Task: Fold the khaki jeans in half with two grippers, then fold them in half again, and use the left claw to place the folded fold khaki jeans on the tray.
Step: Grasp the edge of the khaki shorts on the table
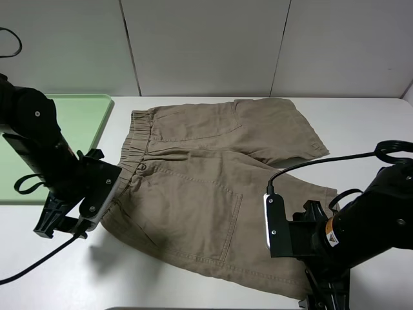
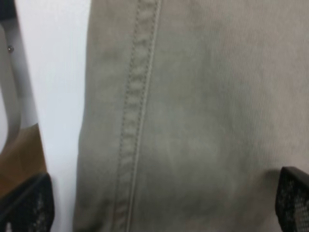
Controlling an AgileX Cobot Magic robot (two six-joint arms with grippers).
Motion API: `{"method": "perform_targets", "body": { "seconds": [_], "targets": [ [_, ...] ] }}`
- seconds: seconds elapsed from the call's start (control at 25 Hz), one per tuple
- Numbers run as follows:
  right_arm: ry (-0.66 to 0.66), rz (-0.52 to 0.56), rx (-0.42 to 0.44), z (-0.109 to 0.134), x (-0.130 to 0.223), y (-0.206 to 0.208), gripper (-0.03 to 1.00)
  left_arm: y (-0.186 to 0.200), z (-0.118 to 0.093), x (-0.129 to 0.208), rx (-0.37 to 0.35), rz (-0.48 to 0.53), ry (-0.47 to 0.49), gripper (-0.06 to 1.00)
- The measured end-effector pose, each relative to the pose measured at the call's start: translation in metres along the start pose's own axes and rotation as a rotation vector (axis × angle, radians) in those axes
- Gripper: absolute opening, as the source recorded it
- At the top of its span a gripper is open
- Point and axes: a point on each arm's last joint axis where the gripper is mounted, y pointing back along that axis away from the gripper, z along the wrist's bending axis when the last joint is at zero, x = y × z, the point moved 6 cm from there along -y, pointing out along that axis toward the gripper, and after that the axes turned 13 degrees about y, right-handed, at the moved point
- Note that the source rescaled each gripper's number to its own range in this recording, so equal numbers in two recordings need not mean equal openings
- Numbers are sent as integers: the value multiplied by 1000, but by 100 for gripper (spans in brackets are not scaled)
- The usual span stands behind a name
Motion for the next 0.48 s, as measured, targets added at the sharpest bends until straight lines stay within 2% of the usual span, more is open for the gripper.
{"method": "perform_targets", "body": {
  "seconds": [0.32,0.48],
  "targets": [
    [-4,51,-68,12,9,-14,100,-6,0,1,3,3,1,92],
    [-10,55,-73,13,10,-17,100,-10,3,0,-45,-11,3,92]
  ]
}}
